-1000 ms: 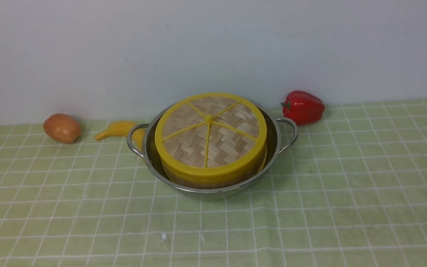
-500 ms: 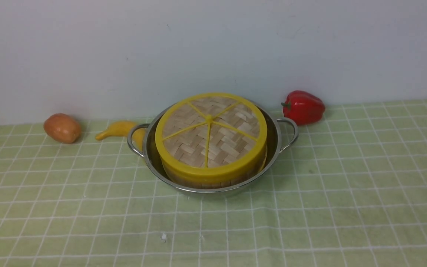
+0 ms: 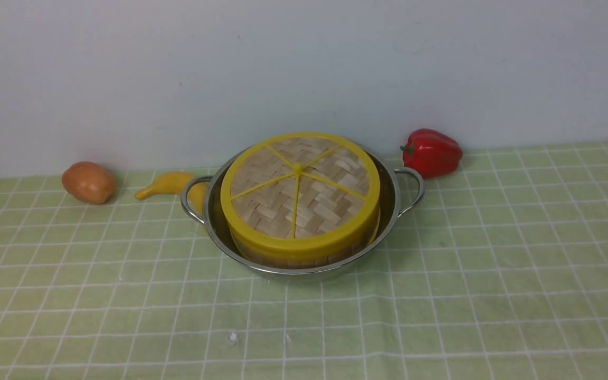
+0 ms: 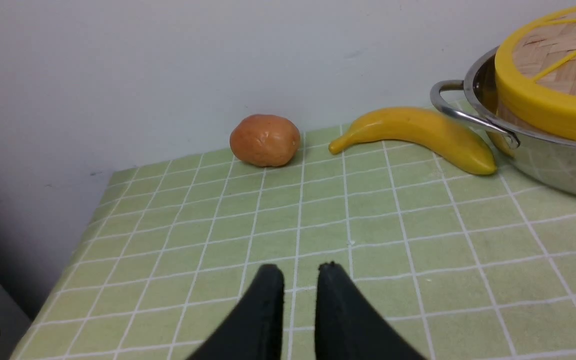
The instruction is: Place the steamer in the pot on the green tablecloth, and put the lid on the steamer.
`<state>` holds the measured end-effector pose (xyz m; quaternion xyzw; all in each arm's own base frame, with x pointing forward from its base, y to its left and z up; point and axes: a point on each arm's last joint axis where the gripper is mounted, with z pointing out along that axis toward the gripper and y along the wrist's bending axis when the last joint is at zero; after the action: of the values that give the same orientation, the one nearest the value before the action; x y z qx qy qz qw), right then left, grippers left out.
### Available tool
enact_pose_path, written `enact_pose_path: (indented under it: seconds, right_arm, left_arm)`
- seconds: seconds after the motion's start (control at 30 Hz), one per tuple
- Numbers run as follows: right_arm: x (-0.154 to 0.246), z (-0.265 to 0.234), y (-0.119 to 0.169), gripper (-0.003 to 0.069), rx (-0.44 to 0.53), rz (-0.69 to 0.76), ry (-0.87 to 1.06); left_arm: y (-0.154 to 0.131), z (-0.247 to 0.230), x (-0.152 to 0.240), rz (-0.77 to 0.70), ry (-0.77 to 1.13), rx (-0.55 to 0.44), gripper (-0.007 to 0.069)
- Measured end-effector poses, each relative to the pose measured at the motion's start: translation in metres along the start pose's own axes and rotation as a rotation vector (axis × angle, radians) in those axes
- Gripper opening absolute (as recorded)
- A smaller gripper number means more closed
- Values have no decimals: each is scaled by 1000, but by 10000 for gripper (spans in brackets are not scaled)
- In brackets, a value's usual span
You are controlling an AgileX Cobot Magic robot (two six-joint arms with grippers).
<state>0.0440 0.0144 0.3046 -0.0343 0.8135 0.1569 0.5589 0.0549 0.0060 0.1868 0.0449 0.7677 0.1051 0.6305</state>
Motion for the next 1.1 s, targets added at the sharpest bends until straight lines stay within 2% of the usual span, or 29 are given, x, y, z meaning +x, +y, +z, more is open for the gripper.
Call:
enact_pose_path:
  seconds: [0.1,0.13,0.17,0.2,0.27,0.4,0.6,1.1]
  right_arm:
    - [3,-2,-8,240,102,-50,-91]
    - [4,-2,-8,240,102,-54,-98]
    - [10,0,-14,240,176,-69,-163]
    - [9,-1,-14,240,183,-71,-178]
    - [22,3,-21,240,259,-91,-268]
    - [53,16,-32,240,327,-94,-337]
    - [90,40,-44,240,337,-74,-313]
    - [95,42,-44,240,326,-17,-291]
  left_arm:
    - [0,0,0,0,1,0,106]
    - [0,0,0,0,1,0,106]
    - [0,0,0,0,1,0,107]
    - [0,0,0,0,1,0,107]
    - [0,0,0,0,1,0,114]
    - [0,0,0,0,1,0,118]
    - [0,0,0,0,1,0,128]
    - [0,0,0,0,1,0,155]
